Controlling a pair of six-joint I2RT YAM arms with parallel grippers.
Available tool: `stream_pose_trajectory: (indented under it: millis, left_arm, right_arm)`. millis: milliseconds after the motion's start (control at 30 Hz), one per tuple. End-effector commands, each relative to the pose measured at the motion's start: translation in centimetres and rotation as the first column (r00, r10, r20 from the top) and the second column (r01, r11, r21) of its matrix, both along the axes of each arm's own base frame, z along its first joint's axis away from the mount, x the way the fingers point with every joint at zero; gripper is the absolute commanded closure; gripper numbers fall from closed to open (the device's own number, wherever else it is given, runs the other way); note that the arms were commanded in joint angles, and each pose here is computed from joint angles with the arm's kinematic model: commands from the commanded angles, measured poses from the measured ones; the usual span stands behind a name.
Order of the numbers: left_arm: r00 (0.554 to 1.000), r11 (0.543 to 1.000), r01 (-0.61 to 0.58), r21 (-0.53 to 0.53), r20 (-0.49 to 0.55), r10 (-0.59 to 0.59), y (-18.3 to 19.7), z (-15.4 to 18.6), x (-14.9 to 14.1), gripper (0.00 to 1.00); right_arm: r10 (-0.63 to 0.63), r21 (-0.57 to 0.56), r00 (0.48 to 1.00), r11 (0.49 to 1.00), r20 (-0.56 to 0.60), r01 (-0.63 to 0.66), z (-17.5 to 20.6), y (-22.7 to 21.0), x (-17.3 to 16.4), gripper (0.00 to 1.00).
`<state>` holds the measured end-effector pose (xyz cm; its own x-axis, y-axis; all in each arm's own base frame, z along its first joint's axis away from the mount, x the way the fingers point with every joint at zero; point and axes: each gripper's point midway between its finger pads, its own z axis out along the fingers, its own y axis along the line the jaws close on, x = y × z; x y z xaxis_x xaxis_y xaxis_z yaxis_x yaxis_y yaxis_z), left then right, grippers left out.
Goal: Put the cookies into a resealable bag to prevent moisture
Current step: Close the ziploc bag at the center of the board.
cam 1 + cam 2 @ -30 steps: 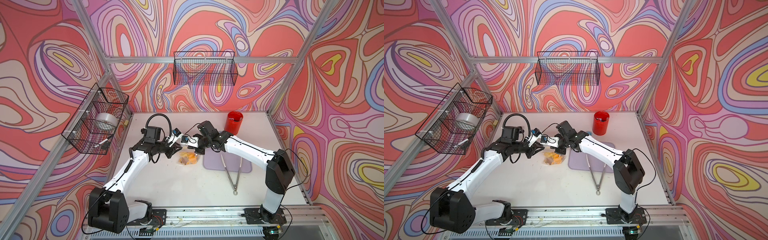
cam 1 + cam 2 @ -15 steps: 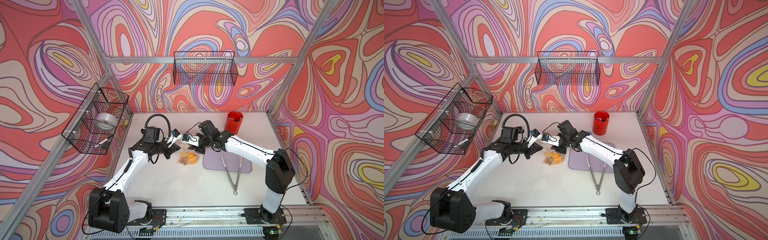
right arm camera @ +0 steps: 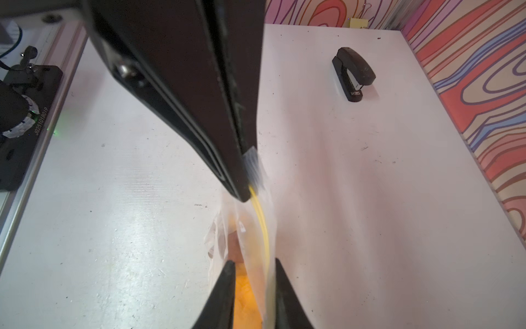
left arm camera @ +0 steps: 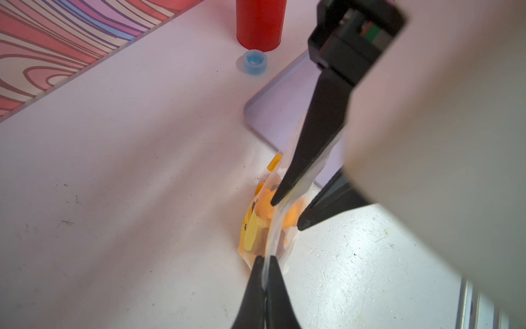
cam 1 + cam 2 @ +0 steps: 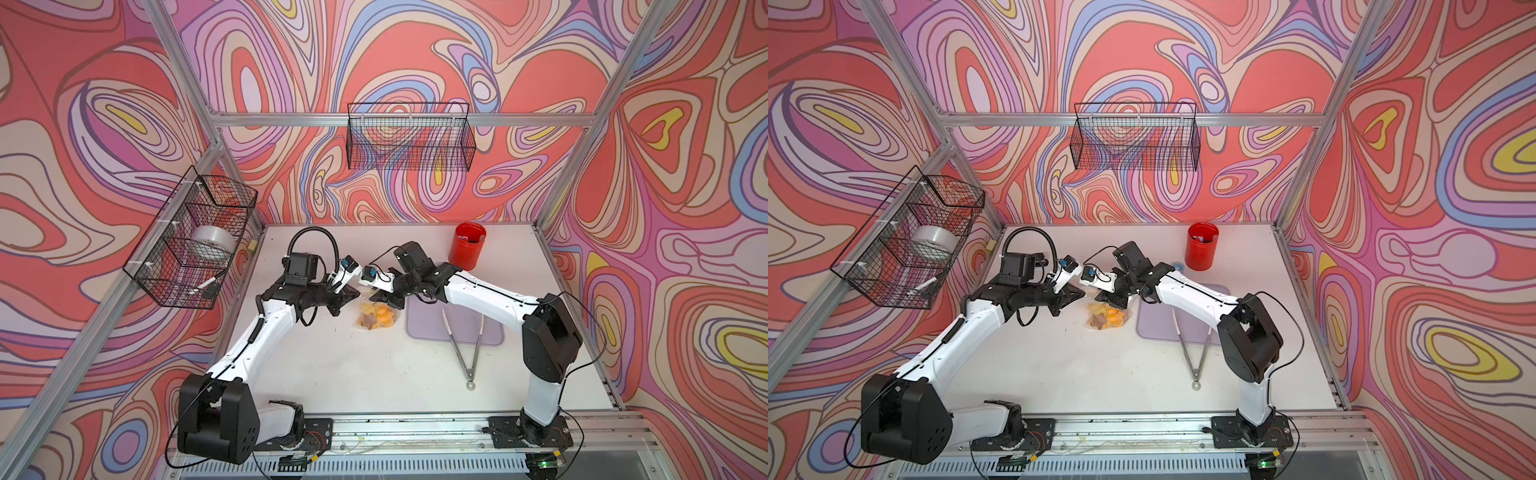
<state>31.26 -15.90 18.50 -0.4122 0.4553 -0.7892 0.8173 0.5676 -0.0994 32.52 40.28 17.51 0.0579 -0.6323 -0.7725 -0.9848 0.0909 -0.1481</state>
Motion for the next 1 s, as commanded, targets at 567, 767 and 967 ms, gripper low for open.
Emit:
stream_pose_trajectory:
  millis: [567,767,967]
  left_arm:
    - [0.993,0.995,0.093,0.020,-0.076,-0.091,-0.8,-1.9,-1.8,1.00]
    - [0.994,0.996,0.086,0.027,-0.063,-0.084,-0.6,-1.7,-1.8,1.00]
    - [0.995,0.996,0.085,0.027,-0.064,-0.083,-0.5,-1.8,-1.8,1.00]
  right_arm:
    - [-0.049,0.090,0.992,0.995,0.118,0.039,3.8,0.7,1.8,1.00]
    - [-0.099,-0.012,0.985,0.995,0.142,0.101,2.2,-0.7,2.7,0.87]
    - [-0.132,-0.024,0.978,0.990,0.165,0.138,2.3,-1.7,3.0,0.86]
